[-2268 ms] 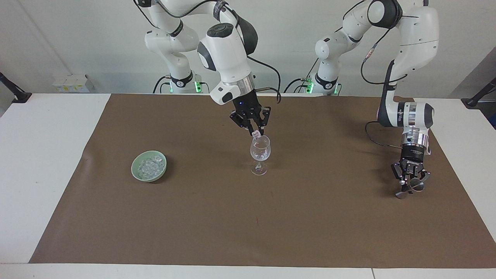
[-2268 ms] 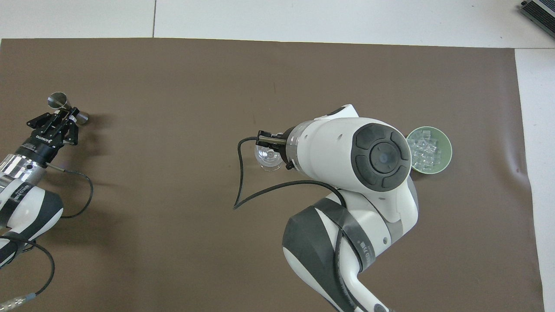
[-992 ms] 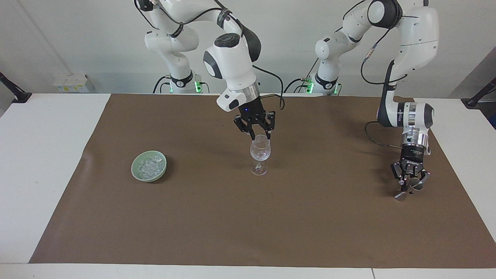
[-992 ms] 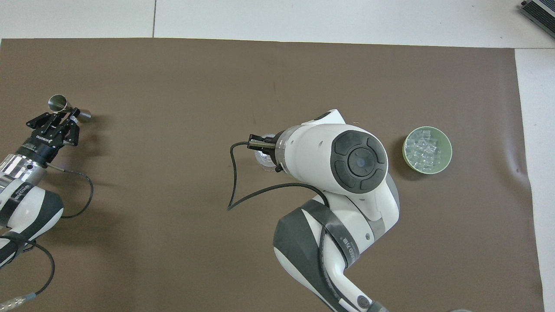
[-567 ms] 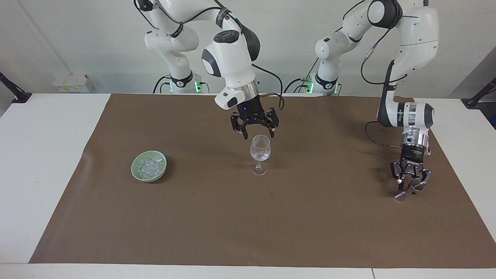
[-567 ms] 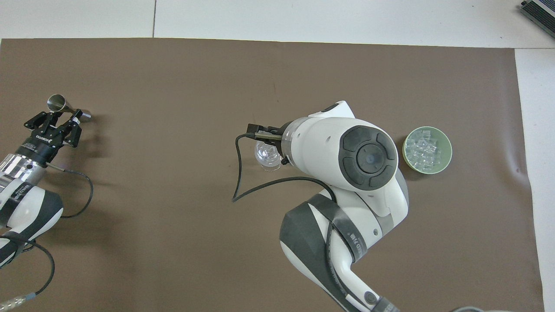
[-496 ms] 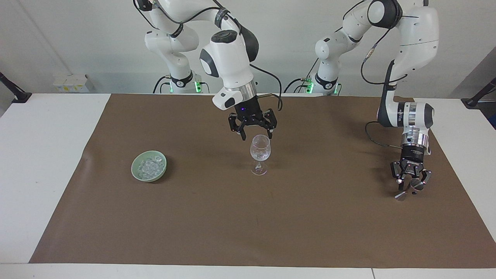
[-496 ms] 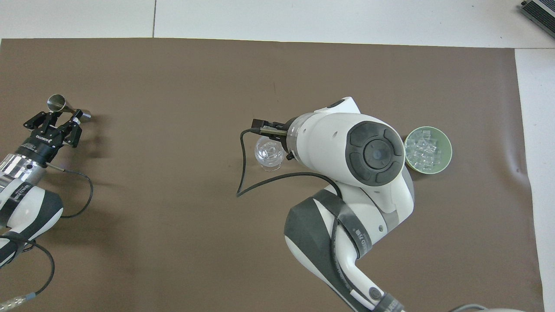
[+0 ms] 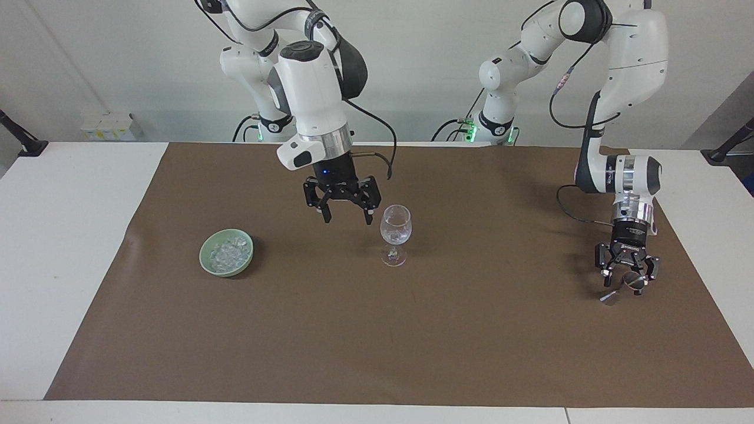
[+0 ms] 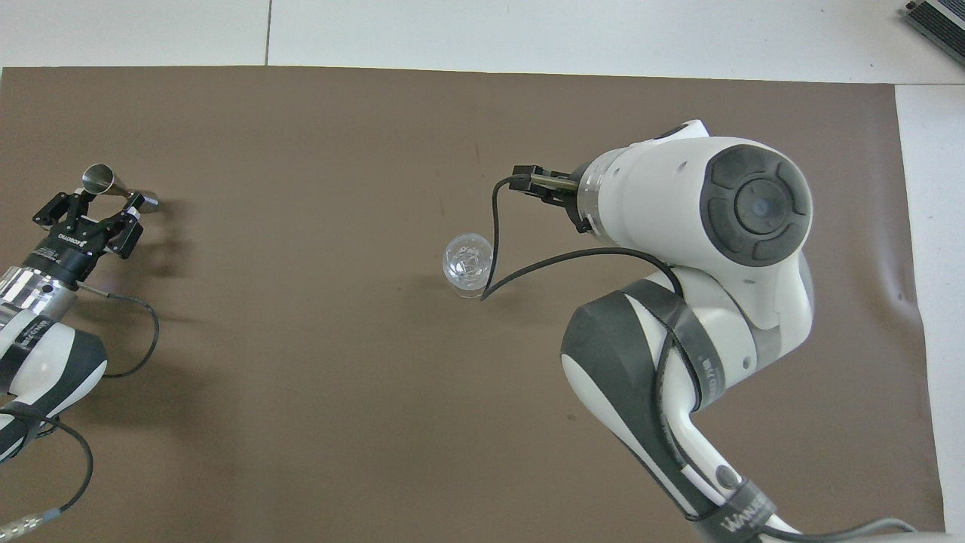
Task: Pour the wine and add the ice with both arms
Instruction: 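Withdraw the right gripper from the glass past the green bowl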
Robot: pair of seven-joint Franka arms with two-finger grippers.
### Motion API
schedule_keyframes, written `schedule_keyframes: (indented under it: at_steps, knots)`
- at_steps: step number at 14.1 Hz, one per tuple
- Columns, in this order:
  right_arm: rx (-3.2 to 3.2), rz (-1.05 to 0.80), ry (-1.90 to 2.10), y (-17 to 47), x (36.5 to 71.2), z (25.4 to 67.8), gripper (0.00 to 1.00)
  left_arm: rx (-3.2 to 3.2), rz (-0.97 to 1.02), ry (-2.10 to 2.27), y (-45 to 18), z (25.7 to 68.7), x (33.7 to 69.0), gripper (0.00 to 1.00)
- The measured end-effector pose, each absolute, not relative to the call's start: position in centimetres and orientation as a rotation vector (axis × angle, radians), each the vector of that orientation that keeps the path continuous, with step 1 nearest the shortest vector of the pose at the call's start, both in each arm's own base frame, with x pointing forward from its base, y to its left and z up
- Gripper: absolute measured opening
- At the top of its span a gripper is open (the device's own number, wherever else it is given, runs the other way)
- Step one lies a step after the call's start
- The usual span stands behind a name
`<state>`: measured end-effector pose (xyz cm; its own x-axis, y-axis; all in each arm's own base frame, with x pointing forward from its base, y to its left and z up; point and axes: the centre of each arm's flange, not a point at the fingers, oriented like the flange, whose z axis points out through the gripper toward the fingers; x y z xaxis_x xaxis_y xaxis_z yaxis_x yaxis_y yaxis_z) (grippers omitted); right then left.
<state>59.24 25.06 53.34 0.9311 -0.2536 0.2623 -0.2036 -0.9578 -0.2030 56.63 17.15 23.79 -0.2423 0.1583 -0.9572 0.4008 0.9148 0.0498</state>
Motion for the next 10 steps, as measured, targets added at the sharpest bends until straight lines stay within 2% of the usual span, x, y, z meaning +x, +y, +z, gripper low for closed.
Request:
schedule_keyframes:
  at_steps: [2, 6, 10]
  knots:
    - [-2.973, -0.406, 0.315, 22.4, 59.2, 54.4, 1.0, 0.418, -0.237, 1.816, 17.2, 24.0, 56.7, 0.99]
    - [-3.053, -0.339, 0.33, 17.0, 59.2, 55.5, 1.0, 0.425, -0.225, 1.804, 17.2, 25.0, 56.9, 1.0]
    - [-3.108, -0.296, 0.298, 12.1, 58.5, 57.4, 1.0, 0.422, -0.187, 1.808, 17.3, 27.8, 56.9, 1.0]
